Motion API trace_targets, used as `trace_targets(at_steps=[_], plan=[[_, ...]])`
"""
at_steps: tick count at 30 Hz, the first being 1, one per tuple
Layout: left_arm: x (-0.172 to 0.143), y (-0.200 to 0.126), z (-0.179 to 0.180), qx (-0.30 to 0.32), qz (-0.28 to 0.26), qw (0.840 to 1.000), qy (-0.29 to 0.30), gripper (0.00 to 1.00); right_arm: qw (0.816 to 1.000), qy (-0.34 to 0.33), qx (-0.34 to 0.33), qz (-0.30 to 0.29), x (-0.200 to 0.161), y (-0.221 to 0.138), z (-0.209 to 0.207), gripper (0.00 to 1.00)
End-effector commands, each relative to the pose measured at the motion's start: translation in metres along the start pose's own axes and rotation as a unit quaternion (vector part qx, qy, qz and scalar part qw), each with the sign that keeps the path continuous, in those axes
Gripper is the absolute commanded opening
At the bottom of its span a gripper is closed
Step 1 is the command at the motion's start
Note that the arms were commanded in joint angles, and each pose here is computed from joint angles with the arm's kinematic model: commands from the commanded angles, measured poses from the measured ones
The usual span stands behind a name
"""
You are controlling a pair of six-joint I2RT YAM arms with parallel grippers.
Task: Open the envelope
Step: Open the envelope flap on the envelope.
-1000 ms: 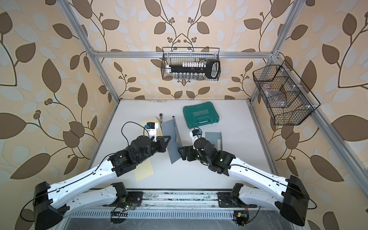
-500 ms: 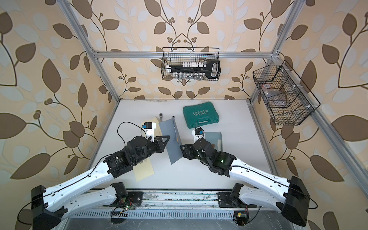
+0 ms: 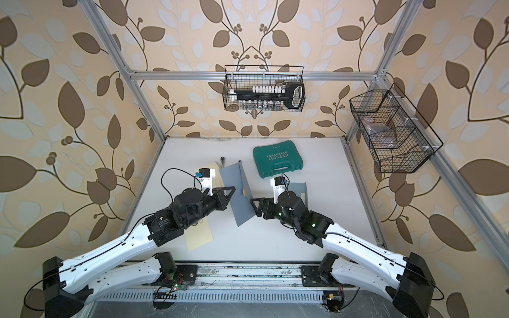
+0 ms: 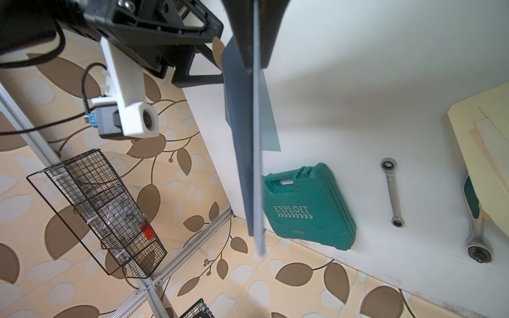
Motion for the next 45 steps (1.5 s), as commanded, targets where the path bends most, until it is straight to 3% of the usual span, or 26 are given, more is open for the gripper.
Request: trace_targets(at_steps=[1, 7, 11, 16, 25, 34, 45], plan=[[0.014, -0.005, -0.017, -0.04, -0.02, 0.999, -0.011, 0.0, 0.999, -0.015, 0.04, 0.003, 0.0, 0.004, 0.009, 0.83], [0.015, -0.004, -0.023, -0.056, -0.016, 0.998, -0.017, 0.0, 0.997, -0.004, 0.079, 0.027, -0.004, 0.016, 0.019, 0.86], [0.017, -0.005, -0.025, -0.06, -0.016, 0.998, -0.018, 0.0, 0.999, 0.007, 0.036, 0.028, -0.007, 0.021, 0.008, 0.86], [0.018, -0.008, -0.025, -0.059, -0.019, 0.998, -0.018, 0.0, 0.999, 0.035, 0.024, 0.001, -0.006, 0.014, -0.003, 0.76], [0.02, -0.009, -0.027, -0.064, -0.021, 0.998, -0.019, 0.0, 0.988, 0.143, 0.049, 0.037, 0.003, 0.016, -0.03, 0.64], [0.021, -0.012, -0.027, -0.064, -0.026, 0.997, -0.023, 0.0, 0.978, 0.146, 0.143, 0.037, 0.012, 0.013, -0.012, 0.59], [0.026, -0.017, -0.03, -0.074, -0.033, 0.996, -0.025, 0.0, 0.97, 0.192, 0.143, 0.039, 0.012, 0.018, -0.03, 0.5]])
Point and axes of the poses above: each gripper's point midway between its finger pads, its own y axis out along the fingers, its own z axis along the line the jaws close on, x = y × z, the point moved 7 cm from there along -y, back along the fingers
